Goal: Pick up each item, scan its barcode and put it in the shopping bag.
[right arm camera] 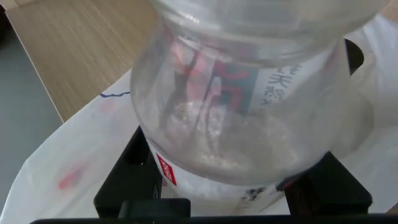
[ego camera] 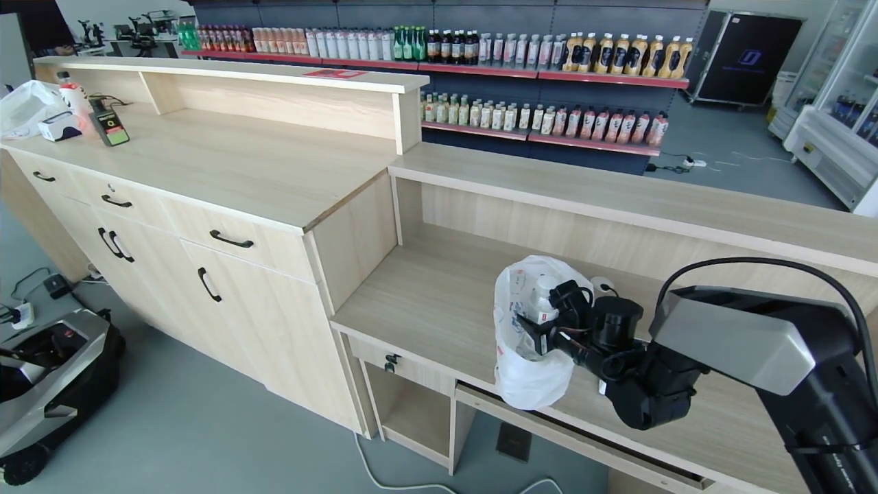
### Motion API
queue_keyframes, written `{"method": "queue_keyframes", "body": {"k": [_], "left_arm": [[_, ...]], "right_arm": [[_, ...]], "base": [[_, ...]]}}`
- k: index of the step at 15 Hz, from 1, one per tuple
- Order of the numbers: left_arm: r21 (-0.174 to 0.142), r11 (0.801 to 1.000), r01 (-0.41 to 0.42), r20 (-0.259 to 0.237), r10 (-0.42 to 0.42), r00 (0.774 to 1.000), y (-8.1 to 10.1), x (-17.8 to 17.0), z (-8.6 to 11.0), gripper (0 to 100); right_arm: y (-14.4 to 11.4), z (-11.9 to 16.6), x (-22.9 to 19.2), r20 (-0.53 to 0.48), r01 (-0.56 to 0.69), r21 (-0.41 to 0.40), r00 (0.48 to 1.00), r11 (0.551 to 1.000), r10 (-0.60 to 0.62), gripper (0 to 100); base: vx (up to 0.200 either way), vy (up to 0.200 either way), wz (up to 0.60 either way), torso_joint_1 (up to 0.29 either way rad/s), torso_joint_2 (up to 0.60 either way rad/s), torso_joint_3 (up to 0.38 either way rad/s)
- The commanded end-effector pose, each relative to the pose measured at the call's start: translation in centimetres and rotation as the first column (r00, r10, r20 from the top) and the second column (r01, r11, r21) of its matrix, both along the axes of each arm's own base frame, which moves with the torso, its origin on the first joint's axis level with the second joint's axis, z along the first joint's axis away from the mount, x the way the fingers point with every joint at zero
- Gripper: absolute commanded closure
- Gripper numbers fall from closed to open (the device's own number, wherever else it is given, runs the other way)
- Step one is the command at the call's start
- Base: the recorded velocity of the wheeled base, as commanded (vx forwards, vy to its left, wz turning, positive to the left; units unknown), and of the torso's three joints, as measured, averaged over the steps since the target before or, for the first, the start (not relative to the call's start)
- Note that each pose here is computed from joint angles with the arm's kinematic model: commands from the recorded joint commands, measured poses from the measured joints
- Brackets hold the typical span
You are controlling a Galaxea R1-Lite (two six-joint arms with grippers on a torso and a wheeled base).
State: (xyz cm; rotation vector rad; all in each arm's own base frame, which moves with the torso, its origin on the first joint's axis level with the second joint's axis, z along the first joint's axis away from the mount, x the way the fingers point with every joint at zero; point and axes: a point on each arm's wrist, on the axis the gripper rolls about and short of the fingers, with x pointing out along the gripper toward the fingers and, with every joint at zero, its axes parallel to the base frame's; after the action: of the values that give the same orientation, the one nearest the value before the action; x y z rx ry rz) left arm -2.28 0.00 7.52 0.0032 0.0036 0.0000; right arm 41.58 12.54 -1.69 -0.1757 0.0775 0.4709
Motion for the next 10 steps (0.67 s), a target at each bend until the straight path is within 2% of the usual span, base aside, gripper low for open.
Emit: {"method": "queue_keyframes", "body": {"k": [1, 10], "left_arm": [[0.000, 1.000, 0.000, 0.001, 0.000, 1.000, 0.0, 0.0, 0.0, 0], [0.001, 1.000, 0.000, 0.001, 0.000, 1.000, 0.0, 0.0, 0.0, 0]], "right_arm": [[0.1, -1.8, 0.5, -0.020, -0.001, -0.008, 1.000, 1.000, 0.001, 100], [-0.1, -3.7, 0.2, -0.061, 0.001, -0.029, 0.998, 1.000, -0.003, 100]], "base": [[0.000, 0.000, 0.00, 0.000, 0.00, 0.000], [0.000, 0.000, 0.00, 0.000, 0.00, 0.000]]}}
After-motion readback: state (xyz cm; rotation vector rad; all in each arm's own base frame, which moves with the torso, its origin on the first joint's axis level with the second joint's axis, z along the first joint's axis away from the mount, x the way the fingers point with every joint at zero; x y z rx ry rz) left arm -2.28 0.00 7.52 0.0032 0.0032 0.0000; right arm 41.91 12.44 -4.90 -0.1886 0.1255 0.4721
